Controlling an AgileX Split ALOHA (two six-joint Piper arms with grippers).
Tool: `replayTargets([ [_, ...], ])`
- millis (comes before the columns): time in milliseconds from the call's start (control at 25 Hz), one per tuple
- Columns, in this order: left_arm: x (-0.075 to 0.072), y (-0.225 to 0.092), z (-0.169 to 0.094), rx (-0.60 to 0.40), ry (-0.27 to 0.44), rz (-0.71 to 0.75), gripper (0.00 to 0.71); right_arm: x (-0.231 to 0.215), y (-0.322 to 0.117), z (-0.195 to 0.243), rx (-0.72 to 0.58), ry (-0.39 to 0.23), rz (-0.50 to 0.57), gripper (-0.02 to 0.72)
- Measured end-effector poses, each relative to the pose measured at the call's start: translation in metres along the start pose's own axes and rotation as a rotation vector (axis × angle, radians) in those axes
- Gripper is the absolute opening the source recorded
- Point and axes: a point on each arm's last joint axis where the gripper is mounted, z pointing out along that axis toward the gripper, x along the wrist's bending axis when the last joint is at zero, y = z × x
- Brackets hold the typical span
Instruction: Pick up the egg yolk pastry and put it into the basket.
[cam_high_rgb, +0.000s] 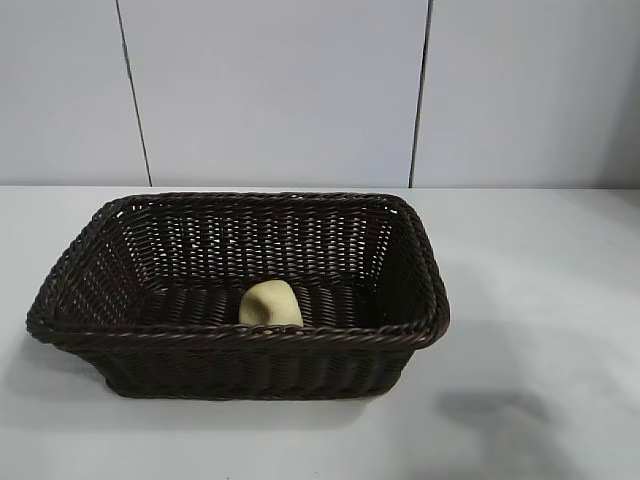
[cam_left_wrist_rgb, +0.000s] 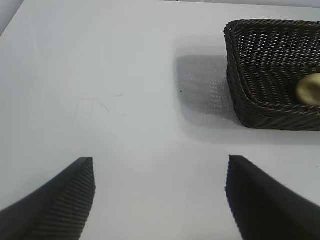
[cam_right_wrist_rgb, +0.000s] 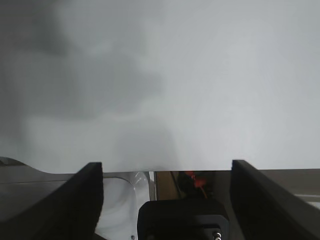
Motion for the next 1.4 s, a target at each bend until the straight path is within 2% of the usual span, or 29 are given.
replayTargets([
  [320, 0.0, 0.0, 0.0, 0.0, 0.0, 0.0, 0.535, -0.004, -0.059, 0.0, -0.246, 0.018, 0.0, 0.517],
  [1040, 0.0, 0.0, 0.0, 0.0, 0.0, 0.0, 0.535, -0.011, -0.139, -0.037, -0.863, 0.06, 0.023, 0.517],
  [1160, 0.0, 0.0, 0.0, 0.0, 0.0, 0.0, 0.535, -0.012, -0.147, -0.038, -0.91, 0.064, 0.025, 0.517],
  [1400, 0.0, 0.0, 0.0, 0.0, -0.001, 0.0, 0.535, -0.012, -0.147, -0.038, -0.911, 0.064, 0.025, 0.517],
])
